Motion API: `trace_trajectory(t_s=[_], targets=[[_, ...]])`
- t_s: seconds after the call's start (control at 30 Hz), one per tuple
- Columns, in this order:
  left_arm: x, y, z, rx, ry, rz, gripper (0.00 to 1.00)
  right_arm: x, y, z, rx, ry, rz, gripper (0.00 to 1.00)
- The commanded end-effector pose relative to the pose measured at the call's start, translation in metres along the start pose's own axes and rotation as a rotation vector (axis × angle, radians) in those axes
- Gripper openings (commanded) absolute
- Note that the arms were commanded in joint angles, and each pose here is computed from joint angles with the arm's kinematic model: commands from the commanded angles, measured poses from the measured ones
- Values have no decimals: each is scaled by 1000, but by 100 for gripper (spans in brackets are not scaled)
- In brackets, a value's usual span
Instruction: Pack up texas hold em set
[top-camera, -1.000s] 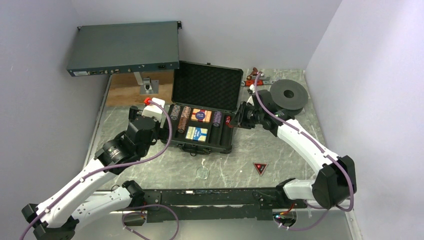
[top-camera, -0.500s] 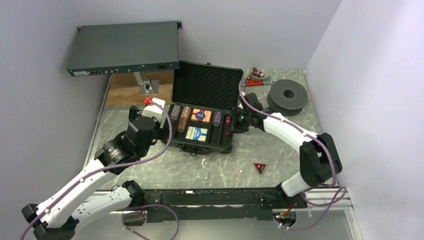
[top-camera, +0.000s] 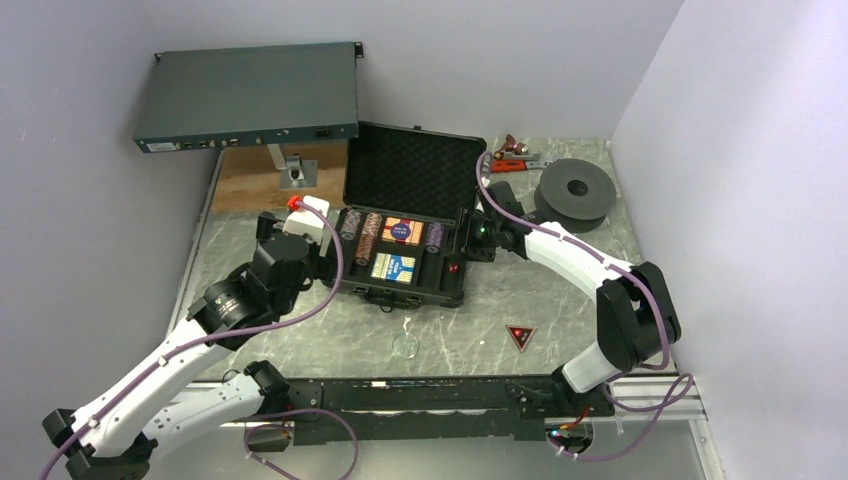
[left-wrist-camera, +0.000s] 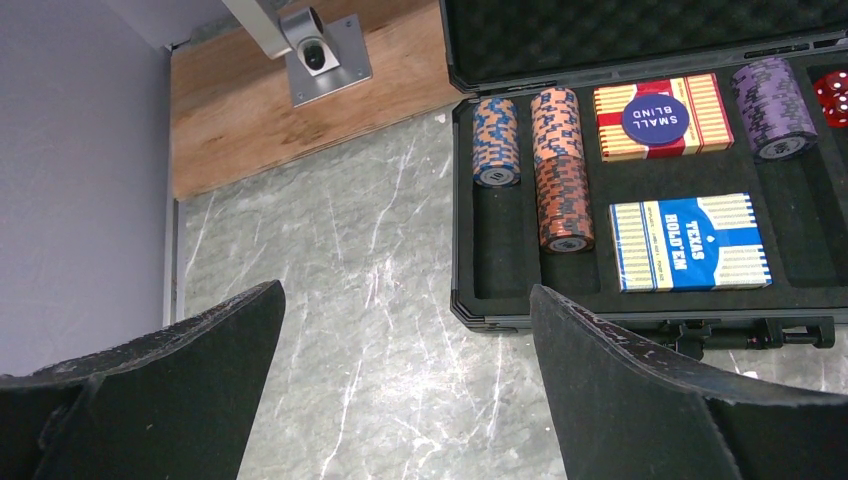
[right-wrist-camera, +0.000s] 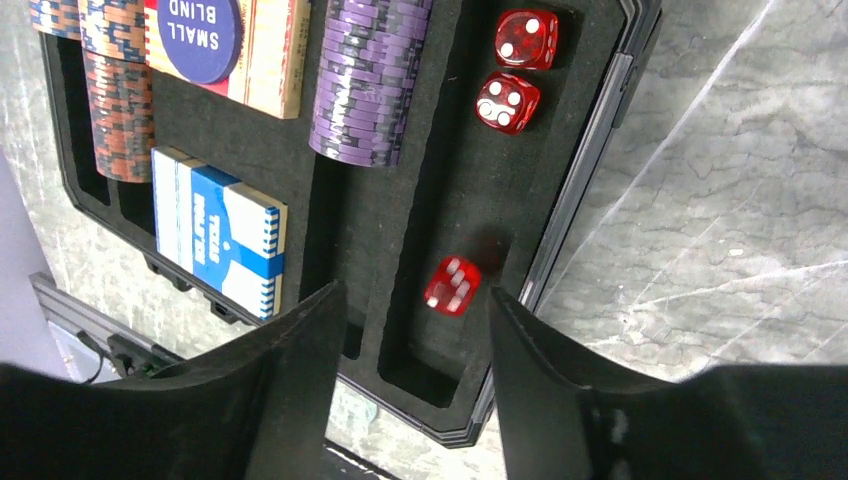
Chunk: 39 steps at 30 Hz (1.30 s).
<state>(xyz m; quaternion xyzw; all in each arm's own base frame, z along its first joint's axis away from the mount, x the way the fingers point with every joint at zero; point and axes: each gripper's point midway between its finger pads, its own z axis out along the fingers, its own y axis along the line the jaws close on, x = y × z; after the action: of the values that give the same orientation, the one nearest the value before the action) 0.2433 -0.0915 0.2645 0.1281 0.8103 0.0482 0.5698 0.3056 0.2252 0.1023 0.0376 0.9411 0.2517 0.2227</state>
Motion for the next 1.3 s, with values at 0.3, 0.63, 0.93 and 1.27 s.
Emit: trace_trajectory(t_s=[0.3,0.63,0.93,1.27], targets=[[-6,3,-1,-7,-26,-12,99,-43,36,-25,-86,-136,-81,63],[-5,4,1,-15,-23,-13,99,-51,37,-59,-80,-239,-133,72],[1,2,8,-25,1,5,99,-40,35,-71,-82,-251,-141,97],[4,-5,11,8,3,25,99,-26,18,-90,-31,-278,-124,98]])
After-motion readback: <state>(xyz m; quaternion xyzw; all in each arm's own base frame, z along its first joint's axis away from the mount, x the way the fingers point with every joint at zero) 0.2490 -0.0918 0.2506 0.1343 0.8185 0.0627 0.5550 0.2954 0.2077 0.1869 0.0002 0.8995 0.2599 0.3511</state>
